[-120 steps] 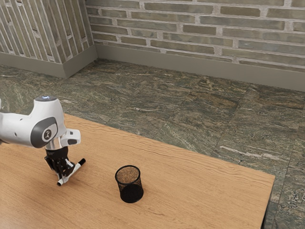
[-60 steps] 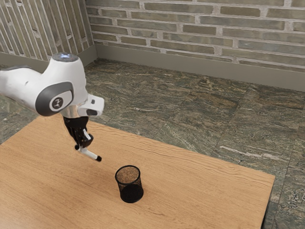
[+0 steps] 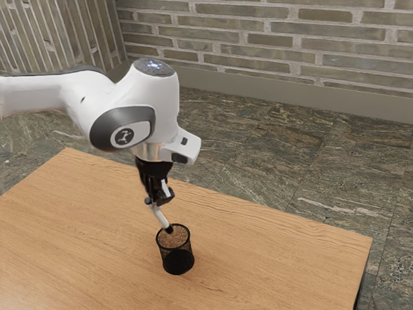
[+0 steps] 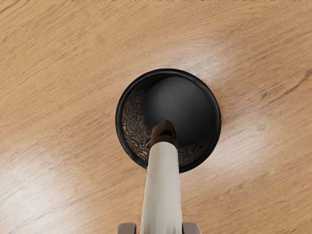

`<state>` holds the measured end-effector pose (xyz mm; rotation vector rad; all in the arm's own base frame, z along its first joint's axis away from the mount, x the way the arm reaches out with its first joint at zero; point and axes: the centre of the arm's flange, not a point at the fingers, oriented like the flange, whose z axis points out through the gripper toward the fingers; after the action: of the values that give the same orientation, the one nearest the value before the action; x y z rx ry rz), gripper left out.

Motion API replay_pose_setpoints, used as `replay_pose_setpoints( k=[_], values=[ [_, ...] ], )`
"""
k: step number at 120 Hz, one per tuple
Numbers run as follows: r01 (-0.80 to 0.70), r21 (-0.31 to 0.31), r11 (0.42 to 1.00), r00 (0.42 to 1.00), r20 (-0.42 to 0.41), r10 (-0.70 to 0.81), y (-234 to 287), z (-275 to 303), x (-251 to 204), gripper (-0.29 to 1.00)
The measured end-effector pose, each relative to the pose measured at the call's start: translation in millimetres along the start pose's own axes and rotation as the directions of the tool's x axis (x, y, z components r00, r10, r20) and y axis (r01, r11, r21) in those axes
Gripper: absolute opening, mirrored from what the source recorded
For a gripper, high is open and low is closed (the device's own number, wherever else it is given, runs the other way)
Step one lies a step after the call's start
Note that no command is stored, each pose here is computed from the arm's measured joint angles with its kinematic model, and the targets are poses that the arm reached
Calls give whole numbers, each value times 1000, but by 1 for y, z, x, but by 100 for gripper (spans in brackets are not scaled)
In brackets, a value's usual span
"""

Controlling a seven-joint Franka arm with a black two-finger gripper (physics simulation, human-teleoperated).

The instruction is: Put the marker into the pen holder.

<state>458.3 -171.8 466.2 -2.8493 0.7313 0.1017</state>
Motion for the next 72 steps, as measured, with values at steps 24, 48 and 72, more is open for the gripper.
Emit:
replay_pose_setpoints(
  k=[24,48,72],
  values=[
    [15,-36,999,999,49,-14,-2,22,23,3],
    [44,-88,995,992,119,-33,-13,67,44,6],
    [213,-202,956,977,12,-215,-95,-10,69,42]
  ],
)
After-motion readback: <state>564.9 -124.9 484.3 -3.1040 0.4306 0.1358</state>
